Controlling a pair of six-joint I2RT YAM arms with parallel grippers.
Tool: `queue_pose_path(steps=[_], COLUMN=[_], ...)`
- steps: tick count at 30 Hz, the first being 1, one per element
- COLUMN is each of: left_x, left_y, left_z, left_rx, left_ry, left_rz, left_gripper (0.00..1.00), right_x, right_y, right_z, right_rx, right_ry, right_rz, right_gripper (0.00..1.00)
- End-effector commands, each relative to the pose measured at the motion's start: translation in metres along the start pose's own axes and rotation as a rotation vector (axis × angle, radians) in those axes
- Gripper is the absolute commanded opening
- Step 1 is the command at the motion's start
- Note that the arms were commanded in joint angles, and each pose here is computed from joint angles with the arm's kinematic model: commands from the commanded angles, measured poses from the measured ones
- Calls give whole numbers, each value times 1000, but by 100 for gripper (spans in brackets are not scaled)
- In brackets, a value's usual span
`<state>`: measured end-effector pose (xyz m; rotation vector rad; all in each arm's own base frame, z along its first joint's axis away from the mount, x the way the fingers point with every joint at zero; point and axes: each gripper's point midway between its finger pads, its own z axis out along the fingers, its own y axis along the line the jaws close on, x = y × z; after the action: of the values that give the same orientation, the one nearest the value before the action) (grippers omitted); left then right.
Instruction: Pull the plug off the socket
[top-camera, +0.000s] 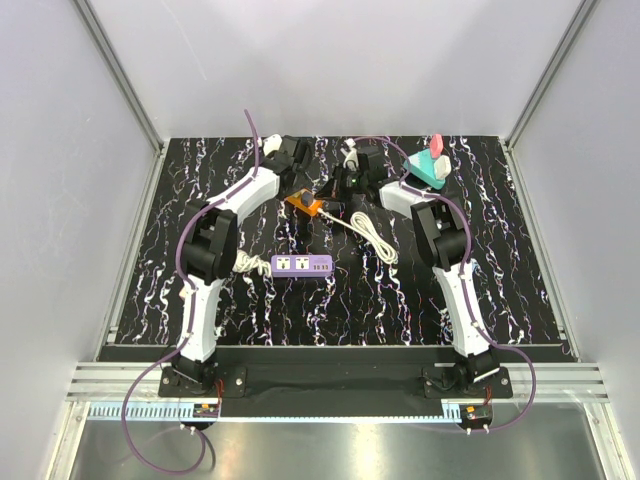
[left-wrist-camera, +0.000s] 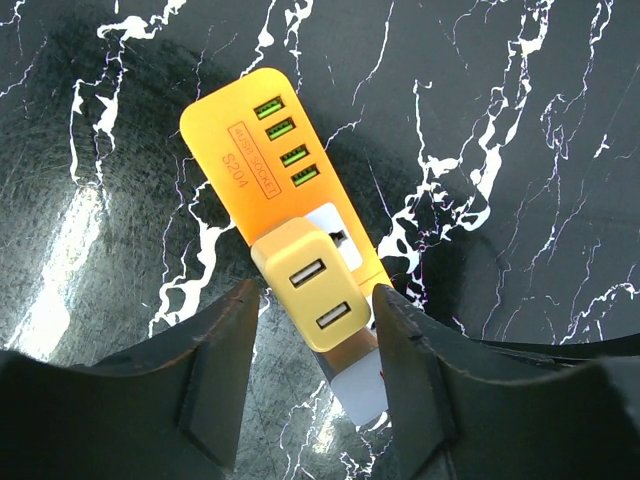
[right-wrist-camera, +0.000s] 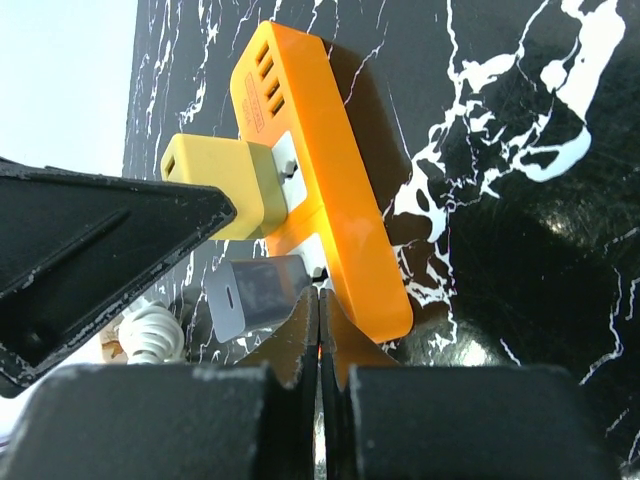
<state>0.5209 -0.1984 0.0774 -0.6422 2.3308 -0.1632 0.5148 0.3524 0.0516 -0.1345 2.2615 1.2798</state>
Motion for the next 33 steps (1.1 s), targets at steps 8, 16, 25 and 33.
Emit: queue_pose_path(steps=[8, 16, 25, 33], left_x=[-19, -16, -16, -13], left_y=[-16, -20, -27, -36], left_z=[2, 2, -6, -19], left_rx=[38, 56, 92, 151], left_ry=[-41, -16, 6, 41], left_rz=[1, -25, 2, 24], left_gripper=[44, 16, 0, 0], right_x=[7, 11, 22, 32], right_y=[-4, -9, -14, -29], right_z=[10, 14, 20, 25], right_rx=[37, 67, 92, 132], right_ry=[22, 31, 83, 133], right_rz=[-44, -56, -43, -8], right_gripper=[0, 0, 0, 0])
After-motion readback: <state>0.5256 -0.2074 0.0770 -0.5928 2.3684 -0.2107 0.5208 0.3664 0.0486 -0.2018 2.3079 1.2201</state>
